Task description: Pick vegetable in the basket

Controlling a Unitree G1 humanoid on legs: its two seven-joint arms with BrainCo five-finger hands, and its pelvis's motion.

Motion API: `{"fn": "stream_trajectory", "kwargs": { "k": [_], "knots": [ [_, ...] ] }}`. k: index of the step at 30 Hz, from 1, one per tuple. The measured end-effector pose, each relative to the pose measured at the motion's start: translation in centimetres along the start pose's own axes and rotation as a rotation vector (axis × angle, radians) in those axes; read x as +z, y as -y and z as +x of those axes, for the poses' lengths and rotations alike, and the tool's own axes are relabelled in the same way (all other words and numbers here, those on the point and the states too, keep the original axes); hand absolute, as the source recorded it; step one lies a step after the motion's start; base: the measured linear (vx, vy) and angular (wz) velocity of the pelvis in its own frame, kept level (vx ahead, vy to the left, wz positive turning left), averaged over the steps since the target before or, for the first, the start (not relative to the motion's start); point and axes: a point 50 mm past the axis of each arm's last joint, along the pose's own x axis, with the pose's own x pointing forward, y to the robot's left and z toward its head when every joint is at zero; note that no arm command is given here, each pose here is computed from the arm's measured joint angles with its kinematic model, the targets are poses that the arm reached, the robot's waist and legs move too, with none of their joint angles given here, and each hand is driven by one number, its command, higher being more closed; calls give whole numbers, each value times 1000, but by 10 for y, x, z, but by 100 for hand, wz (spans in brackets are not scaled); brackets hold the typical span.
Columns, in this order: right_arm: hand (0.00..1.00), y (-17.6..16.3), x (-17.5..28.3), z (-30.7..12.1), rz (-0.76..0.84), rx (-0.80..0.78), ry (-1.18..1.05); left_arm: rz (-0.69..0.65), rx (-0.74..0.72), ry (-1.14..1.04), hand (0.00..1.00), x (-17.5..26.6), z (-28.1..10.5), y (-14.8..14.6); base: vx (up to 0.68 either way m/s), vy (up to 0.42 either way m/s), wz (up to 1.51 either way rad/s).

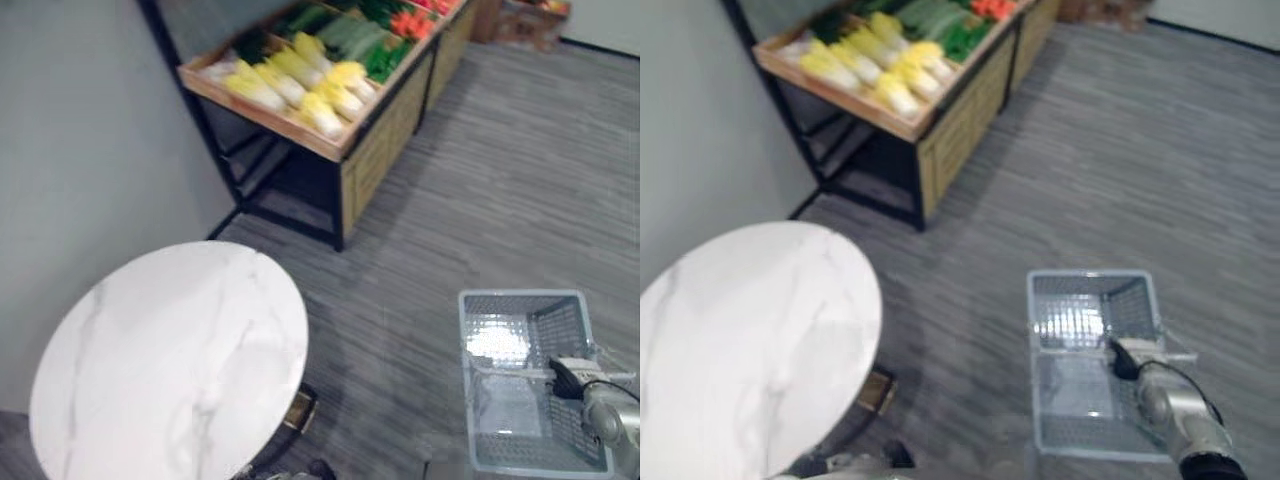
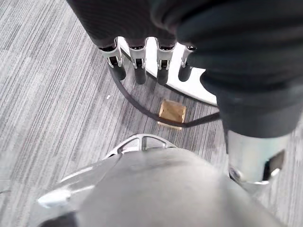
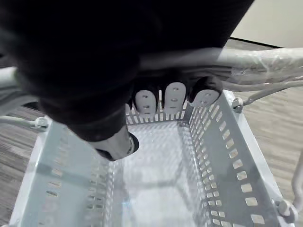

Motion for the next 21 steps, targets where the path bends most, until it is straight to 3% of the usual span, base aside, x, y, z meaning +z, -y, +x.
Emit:
{"fn": "stream_trajectory", "kwargs": {
  "k": [10,15,21],
  "knots": [
    [100,-36,-18,-29,11,82,-85,-21,1,2,0,1,-1,14,-101,-232,-39],
    [100,-37,-17,-30,12,72,-80,-72,5,-22,0,-8,-4,22,-110,22,-62],
    [100,-47,-14,-37,57,83,-81,-73,0,13,0,1,-3,20,-98,150,10]
  ]
}}
